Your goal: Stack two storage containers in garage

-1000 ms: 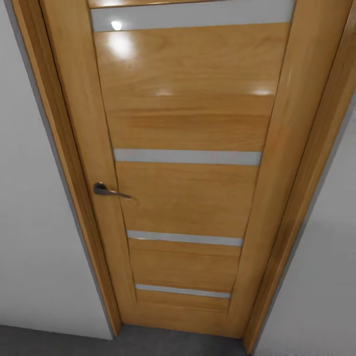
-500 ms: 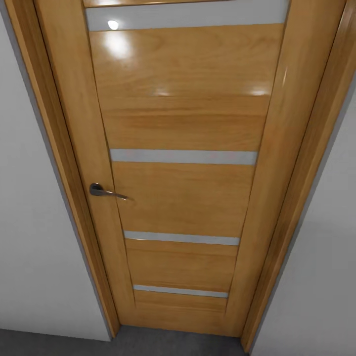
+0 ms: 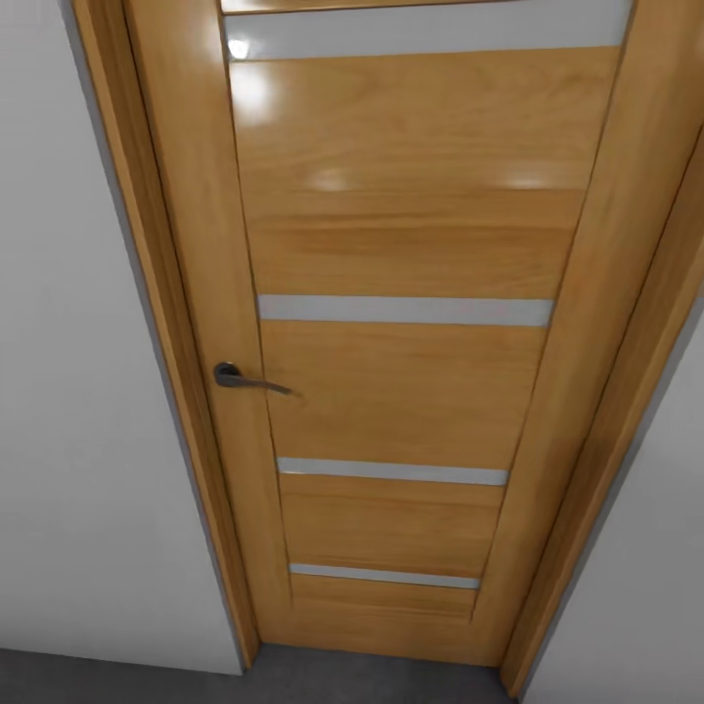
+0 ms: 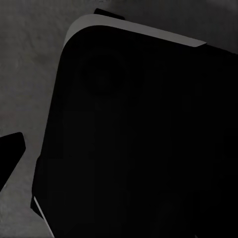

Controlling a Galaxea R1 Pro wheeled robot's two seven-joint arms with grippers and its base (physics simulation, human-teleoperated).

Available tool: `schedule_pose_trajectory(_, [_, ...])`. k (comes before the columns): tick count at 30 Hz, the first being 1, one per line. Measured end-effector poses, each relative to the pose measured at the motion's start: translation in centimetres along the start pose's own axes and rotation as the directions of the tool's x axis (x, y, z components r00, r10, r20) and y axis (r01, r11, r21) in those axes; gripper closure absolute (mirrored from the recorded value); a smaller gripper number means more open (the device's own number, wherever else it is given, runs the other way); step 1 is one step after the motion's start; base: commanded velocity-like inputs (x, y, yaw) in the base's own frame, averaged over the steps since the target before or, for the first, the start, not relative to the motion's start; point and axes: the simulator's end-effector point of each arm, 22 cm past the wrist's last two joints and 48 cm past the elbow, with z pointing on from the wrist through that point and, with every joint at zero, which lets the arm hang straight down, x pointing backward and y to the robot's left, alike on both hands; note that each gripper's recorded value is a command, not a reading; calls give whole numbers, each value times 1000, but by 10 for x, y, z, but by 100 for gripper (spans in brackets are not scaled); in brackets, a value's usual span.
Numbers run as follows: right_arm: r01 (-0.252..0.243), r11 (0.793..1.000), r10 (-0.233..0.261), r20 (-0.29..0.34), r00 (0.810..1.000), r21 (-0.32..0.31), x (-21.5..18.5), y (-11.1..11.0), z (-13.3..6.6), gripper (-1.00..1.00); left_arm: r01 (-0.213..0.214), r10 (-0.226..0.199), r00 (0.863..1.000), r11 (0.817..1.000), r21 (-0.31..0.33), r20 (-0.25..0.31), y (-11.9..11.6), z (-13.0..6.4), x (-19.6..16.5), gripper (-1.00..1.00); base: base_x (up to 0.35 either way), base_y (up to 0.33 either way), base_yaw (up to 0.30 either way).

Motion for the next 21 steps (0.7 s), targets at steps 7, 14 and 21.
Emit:
schedule_pose_trajectory(7, [-13, 1000, 13, 22, 1000, -3, -5, 3, 0, -100, 0, 0, 1000, 1000, 0, 1, 0, 0, 0, -100, 0, 154, -35])
schedule_pose_trajectory(14, [-12, 1000, 12, 26, 1000, -4, -6, 4, 0, -100, 2, -2, 1000, 1000, 0, 0, -1, 0, 0, -100, 0, 7, -226])
schedule_pose_trajectory(21, [-11, 1000, 11, 27, 1000, -5, -6, 4, 0, -100, 2, -2, 1000, 1000, -1, 0, 0, 0, 0, -100, 0, 0, -247])
